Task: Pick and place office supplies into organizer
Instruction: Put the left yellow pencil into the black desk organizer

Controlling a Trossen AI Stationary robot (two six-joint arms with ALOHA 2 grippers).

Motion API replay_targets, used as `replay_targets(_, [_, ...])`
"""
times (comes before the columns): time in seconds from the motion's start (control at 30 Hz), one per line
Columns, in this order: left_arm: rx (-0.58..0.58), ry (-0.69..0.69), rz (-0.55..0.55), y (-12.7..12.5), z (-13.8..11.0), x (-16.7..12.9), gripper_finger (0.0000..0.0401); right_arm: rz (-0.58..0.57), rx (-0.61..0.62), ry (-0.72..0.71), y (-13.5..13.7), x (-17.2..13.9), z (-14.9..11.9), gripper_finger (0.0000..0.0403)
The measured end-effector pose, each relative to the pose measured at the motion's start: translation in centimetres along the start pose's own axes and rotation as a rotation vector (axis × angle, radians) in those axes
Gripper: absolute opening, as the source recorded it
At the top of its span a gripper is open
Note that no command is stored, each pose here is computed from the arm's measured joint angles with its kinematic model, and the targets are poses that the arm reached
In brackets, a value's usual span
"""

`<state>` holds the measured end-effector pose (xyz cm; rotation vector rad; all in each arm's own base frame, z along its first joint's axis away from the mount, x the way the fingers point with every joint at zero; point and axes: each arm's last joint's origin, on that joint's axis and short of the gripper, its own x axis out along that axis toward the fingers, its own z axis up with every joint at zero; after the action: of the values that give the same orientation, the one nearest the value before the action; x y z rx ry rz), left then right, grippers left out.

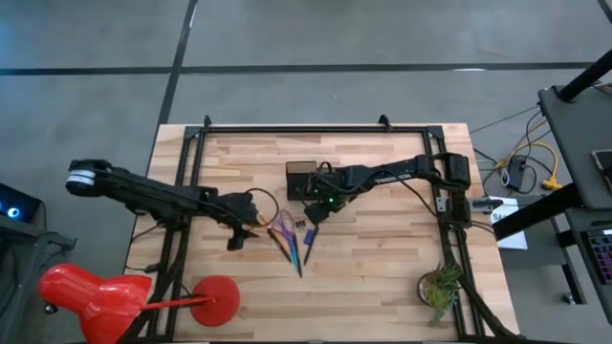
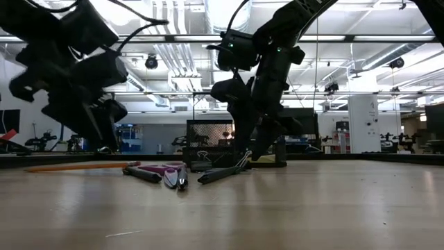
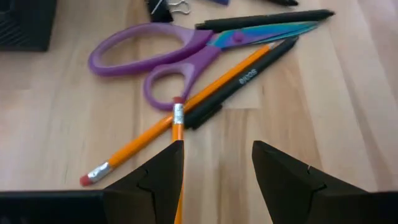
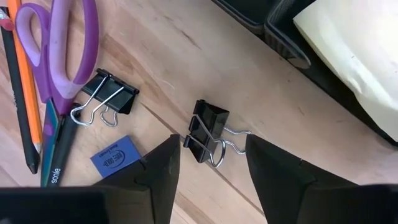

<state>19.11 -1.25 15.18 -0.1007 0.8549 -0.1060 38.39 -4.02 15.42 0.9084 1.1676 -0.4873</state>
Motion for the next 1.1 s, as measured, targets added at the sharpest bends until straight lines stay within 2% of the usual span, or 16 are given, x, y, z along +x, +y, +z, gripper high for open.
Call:
replay_targets(0.17, [-0.01, 0.038, 0.084, 0.4, -0.2, 1.4, 0.0176, 0.0, -0.001, 0.0, 0.0, 0.0, 0.0, 0.0171])
replay_targets(0.5, [0.006, 0.075, 0.097, 0.7, -0.5, 3.5, 0.0168, 0.0, -0.007, 0.001, 0.0, 0.0, 0.0, 0.0171])
replay_targets(0.63, [0.057, 0.073, 0.092, 0.7, -0.5, 3.8, 0.0129, 0.0, -0.007, 0.001, 0.0, 0.0, 0.0, 0.0169])
replay_targets(0.87, [0.09, 0.055, 0.068, 0.6, 0.0, 4.0, 0.0018, 0.002, -0.008, 0.002, 0.0, 0.0, 0.0, 0.0166])
replay_targets(1.0, [0.065, 0.047, 0.06, 0.6, 0.7, 3.8, 0.0011, 0.021, -0.022, -0.019, 0.4, -1.1, -0.1, 0.0158])
replay_targets(1.1, [0.062, 0.002, 0.108, 0.5, 2.3, 2.5, 0.0008, 0.029, -0.024, -0.087, 0.8, -3.1, -0.3, 0.0152])
